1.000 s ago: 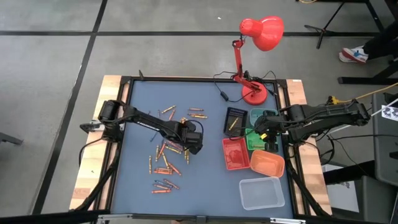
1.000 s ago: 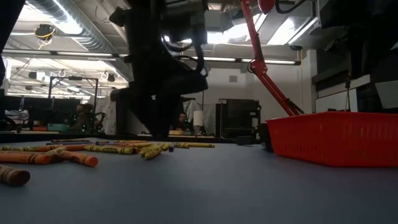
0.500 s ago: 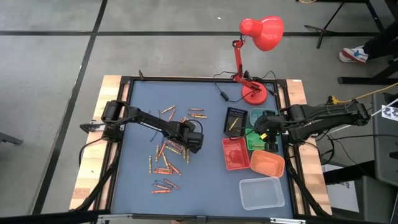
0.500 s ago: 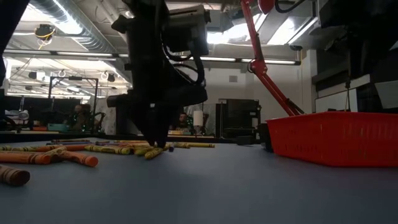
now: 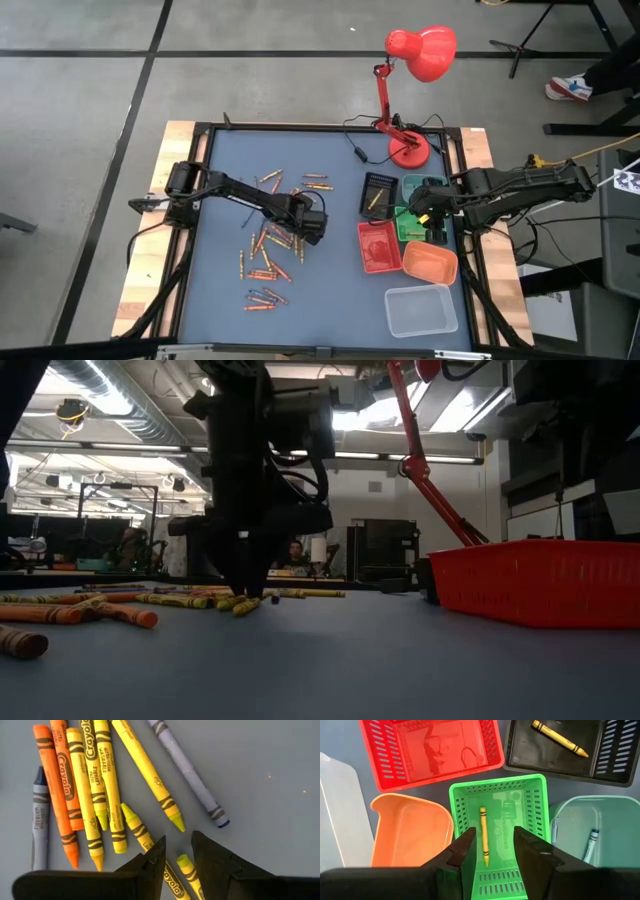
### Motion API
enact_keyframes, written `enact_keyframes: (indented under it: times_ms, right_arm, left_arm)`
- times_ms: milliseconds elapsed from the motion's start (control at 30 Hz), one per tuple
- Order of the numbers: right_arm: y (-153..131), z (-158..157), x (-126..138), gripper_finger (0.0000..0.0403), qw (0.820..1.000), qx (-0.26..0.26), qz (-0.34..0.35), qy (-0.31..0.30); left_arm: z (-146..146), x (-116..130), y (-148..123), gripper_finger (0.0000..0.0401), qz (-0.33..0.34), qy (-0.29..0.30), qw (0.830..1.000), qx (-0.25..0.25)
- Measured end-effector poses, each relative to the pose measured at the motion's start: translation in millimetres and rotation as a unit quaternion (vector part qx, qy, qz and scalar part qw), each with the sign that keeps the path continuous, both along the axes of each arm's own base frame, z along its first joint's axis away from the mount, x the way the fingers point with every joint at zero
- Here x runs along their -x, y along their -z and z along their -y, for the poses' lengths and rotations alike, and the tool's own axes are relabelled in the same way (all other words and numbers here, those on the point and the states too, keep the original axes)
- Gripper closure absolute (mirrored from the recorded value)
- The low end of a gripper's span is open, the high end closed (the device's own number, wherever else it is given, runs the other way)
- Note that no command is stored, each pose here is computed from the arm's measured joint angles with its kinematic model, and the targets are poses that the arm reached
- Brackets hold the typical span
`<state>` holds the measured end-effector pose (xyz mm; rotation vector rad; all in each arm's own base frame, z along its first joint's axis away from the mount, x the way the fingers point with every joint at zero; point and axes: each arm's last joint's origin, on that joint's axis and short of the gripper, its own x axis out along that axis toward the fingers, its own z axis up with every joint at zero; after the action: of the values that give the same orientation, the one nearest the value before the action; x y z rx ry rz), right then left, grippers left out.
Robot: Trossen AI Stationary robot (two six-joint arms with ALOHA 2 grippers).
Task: Sort crayons
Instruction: Put the yellow green crayon into the green basket
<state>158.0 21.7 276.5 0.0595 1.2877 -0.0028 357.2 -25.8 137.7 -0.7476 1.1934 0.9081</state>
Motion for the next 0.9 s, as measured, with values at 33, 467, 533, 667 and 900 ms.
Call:
enact_keyframes:
  times_ms: [33, 467, 533, 667, 900]
  right_arm:
    - [0.0, 0.0, 0.0, 0.0274, 1.000, 0.000, 0.000, 0.000]
    - [0.0, 0.0, 0.0, 0.0274, 1.000, 0.000, 0.000, 0.000]
    - [0.0, 0.0, 0.0, 0.0274, 1.000, 0.000, 0.000, 0.000]
    - [0.0, 0.0, 0.0, 0.0274, 1.000, 0.000, 0.000, 0.000]
    - [0.0, 0.0, 0.0, 0.0274, 1.000, 0.000, 0.000, 0.000]
  left_arm:
    - [0.2, 0.1, 0.0, 0.0313, -0.001, 0.000, 1.000, 0.004]
    - [3.3, 0.6, -0.1, 0.0313, -0.004, -0.007, 0.998, 0.056]
    - [4.2, 0.7, -0.1, 0.0313, -0.004, -0.006, 0.998, 0.057]
    - [4.6, 0.7, -0.1, 0.0324, -0.004, -0.005, 0.998, 0.059]
    - [4.6, 0.2, -0.2, 0.0367, -0.002, -0.005, 0.998, 0.058]
